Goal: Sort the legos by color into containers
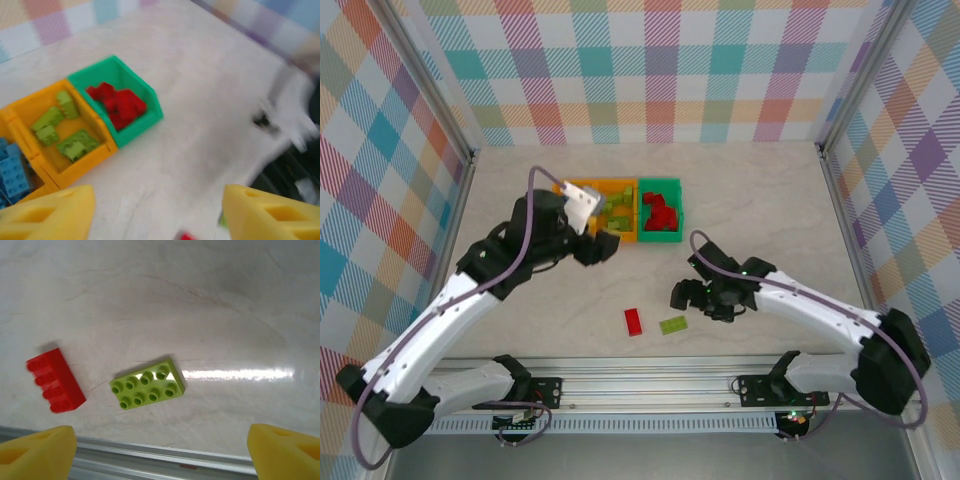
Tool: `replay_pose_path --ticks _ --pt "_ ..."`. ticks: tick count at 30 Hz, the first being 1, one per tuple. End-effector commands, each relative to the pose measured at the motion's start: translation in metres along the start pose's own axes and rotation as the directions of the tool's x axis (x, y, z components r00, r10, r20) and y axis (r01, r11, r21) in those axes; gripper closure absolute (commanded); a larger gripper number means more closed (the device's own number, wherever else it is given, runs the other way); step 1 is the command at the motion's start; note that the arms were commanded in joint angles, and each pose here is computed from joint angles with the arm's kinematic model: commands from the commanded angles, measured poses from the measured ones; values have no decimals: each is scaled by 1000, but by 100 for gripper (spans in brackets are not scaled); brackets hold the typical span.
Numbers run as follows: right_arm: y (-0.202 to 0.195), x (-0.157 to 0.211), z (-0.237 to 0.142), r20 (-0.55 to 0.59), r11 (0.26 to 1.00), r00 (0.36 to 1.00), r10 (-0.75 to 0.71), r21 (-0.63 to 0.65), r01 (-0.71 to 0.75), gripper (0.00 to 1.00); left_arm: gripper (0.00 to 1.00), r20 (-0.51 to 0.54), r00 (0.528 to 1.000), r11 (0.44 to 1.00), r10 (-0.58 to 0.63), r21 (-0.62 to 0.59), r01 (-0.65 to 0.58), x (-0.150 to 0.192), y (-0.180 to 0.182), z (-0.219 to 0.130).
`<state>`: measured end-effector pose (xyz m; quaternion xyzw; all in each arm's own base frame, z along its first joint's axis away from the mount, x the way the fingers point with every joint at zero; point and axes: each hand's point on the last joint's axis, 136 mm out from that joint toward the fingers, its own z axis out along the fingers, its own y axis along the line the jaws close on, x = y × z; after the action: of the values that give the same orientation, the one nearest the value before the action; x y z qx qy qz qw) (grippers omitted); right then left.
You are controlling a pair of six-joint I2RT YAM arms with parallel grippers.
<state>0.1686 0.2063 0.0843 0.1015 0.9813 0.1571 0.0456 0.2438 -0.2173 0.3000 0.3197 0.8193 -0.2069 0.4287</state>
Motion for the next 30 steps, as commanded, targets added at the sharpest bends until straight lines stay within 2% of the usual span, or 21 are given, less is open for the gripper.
replay_pose_path --ticks 1,4,6,9,12,17,19,20,23,24,30 --pt "6 8 3 -55 950 951 304 97 -298 12 17 -201 940 938 275 271 -216 83 -40 6" --pt "19 15 18 -114 929 926 359 144 -342 11 6 -222 887 881 405 356 -313 125 -48 12" --pt "20 16 28 -125 908 907 402 187 -376 11 1 -189 847 811 497 449 -375 147 -59 16" --pt "18 18 41 -134 877 883 450 253 -408 10 0 -106 799 715 593 526 -461 165 -69 16" --pt "15 24 55 -161 850 857 489 310 -426 9 0 -57 713 613 698 563 -555 189 -69 10" --pt "9 33 67 -182 812 825 536 381 -443 9 0 -16 711 598 703 553 -580 193 -71 8" --pt "2 37 70 -173 791 812 558 406 -457 12 0 -16 705 599 709 542 -590 194 -69 8" --pt "-2 38 72 -166 783 807 567 413 -465 17 0 -18 701 599 713 536 -596 193 -68 8" --pt "-10 41 83 -153 775 795 587 391 -496 40 0 -7 697 597 717 522 -609 190 -67 8" --pt "-13 41 86 -145 770 791 595 386 -508 45 0 -3 697 597 717 518 -612 189 -67 8" --pt "-24 31 87 -73 790 825 561 346 -507 57 0 10 696 596 718 506 -623 189 -67 7"
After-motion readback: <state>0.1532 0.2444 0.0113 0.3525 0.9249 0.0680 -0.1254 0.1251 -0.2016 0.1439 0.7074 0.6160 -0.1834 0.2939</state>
